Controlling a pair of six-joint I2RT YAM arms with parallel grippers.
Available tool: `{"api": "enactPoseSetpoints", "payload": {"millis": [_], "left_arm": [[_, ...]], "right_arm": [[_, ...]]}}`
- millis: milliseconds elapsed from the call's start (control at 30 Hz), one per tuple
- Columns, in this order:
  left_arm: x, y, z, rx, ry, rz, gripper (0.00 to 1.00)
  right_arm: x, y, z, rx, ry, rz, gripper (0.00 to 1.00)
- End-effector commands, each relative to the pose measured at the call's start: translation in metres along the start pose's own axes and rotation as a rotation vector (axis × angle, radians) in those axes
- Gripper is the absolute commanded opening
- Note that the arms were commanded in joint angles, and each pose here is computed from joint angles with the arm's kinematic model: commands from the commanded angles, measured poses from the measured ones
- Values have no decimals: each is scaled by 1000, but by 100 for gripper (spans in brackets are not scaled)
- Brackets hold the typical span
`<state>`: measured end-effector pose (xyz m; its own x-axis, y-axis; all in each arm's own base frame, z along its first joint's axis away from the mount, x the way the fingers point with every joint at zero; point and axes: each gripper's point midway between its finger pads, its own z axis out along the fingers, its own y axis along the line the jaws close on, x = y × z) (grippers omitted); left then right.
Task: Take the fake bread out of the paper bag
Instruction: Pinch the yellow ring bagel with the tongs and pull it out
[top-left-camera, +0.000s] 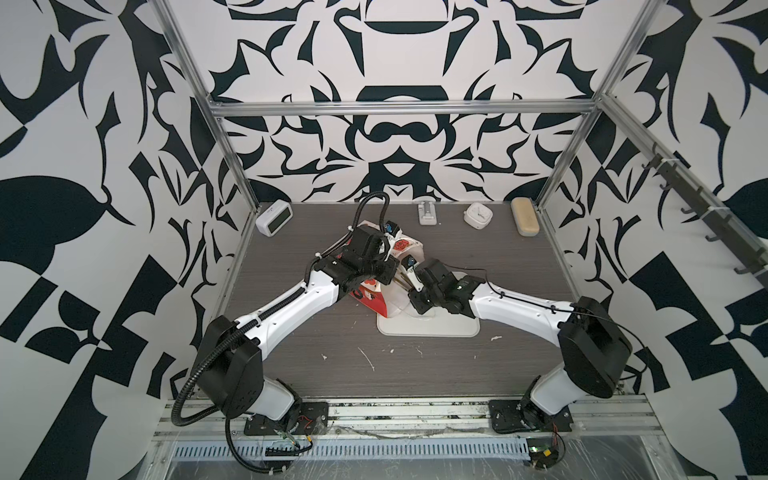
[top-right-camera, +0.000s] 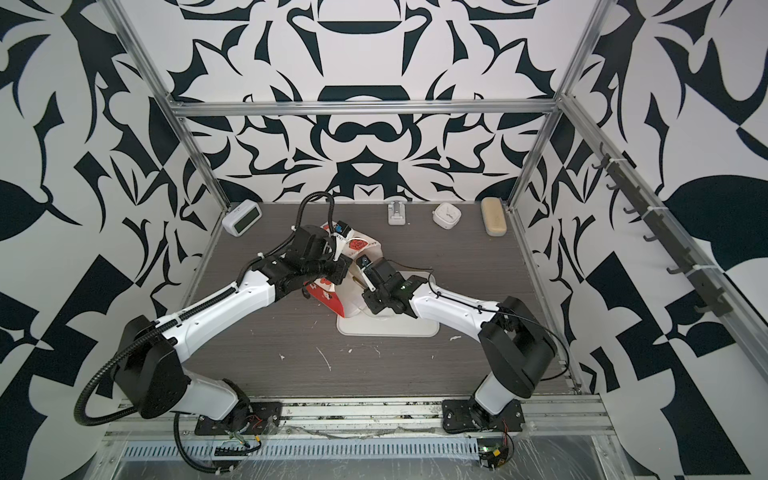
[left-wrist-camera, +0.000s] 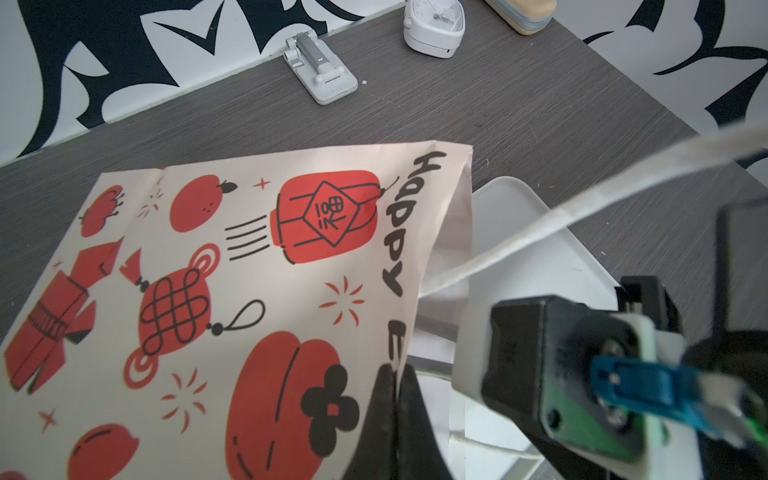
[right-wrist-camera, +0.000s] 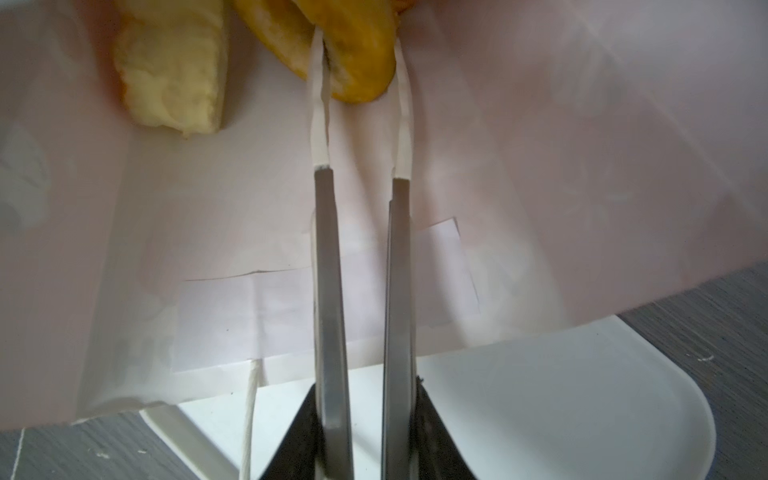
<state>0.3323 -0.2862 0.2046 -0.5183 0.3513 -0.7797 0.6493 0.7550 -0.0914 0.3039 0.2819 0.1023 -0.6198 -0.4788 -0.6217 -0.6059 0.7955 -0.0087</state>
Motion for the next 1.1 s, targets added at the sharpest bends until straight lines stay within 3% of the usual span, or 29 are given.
{"api": "enactPoseSetpoints", "payload": {"millis": [0,600,1067], "left_arm": [[-19,-6,-9,21,-62,9,0],[-28,24,1,-108,-95,-49,0],[-38,45,-1,-193,-133,-64,0]], "right_arm": [[-40,1,-20,-3,-143,2,21],[34,-2,-101,-62,-5,108,18],[78,-9,-174,-85,3,340,17]]}}
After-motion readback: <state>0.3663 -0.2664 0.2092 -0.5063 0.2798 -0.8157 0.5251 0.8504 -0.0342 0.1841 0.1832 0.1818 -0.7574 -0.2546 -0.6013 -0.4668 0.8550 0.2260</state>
